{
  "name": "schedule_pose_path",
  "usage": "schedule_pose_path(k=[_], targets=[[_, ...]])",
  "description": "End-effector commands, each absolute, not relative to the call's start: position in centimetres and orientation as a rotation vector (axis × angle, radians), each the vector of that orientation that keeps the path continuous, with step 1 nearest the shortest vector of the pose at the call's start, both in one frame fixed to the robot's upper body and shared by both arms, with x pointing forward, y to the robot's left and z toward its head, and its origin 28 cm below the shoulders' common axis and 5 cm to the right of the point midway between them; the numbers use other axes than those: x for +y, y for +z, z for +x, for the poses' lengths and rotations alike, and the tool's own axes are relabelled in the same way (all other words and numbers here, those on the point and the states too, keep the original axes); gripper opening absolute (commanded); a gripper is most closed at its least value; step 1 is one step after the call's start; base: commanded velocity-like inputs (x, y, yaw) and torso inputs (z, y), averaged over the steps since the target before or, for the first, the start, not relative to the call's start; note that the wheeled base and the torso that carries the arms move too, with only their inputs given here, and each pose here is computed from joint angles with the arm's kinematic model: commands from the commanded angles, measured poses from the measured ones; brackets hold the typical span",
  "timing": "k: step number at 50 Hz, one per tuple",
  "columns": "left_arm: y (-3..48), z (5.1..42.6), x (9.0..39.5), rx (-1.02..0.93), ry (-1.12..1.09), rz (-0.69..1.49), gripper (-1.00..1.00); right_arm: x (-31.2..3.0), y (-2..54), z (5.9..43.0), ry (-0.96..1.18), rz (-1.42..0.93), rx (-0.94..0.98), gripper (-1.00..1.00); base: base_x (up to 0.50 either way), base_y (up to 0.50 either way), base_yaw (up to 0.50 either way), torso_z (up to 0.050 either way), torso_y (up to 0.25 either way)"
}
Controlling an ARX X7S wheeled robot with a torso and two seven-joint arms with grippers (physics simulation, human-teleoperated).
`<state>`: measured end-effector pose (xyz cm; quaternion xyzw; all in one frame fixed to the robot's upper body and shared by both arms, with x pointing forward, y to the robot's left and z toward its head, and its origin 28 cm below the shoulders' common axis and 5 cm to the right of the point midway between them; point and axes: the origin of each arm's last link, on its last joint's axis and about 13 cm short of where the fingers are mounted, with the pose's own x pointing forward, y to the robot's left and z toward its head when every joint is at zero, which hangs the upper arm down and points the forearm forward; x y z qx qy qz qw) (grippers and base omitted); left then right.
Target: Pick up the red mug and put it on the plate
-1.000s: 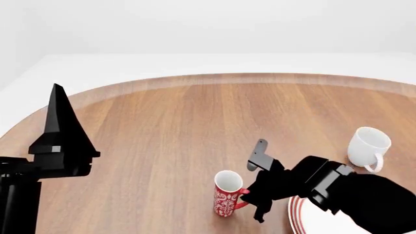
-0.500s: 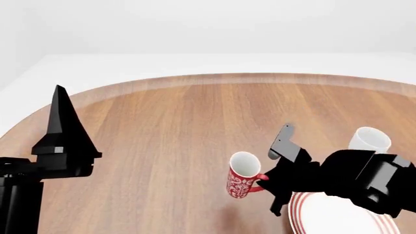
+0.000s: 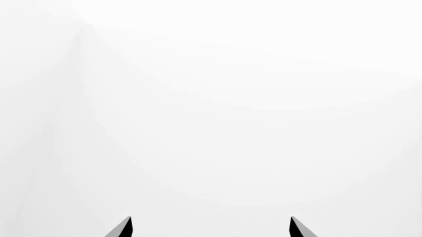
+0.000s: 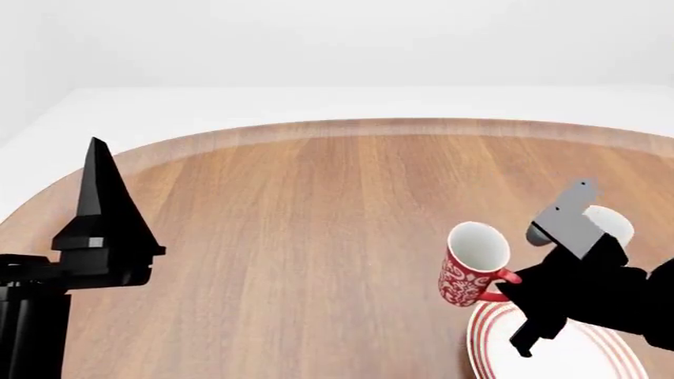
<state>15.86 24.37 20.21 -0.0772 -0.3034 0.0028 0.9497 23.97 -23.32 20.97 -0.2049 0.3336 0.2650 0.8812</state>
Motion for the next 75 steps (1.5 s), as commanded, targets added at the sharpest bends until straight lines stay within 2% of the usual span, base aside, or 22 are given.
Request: schedule_pose_path(k=[1,20,31,57,75], targets=[[20.3,15.8,24.4,-0.619,0.005,-0.159,1.0,-24.6,21.8,20.6,0.439,-0.362,0.7,-1.0,0.0,0.0,0.0,0.0,0.0],[20.3,15.7,24.4,-0.617,0.005,-0.159,1.0,-27.2,19.3,18.9,0.285,-0.212,0.821,-1.0,0.0,0.0,0.0,0.0,0.0],[20.3,15.7,24.4,-0.616,0.005,-0.159,1.0,-27.3,18.1,19.9,0.238,-0.129,0.919,-1.0,0.0,0.0,0.0,0.0,0.0],[20.2,15.9,24.4,-0.612,0.007,-0.159,1.0,-28.6,16.7,21.6,0.018,-0.042,0.919,-1.0,0.0,0.0,0.0,0.0,0.0],[20.1,15.9,24.4,-0.609,0.007,-0.157,1.0,-28.5,14.8,22.7,0.021,-0.043,0.977,-1.0,0.0,0.0,0.0,0.0,0.001]])
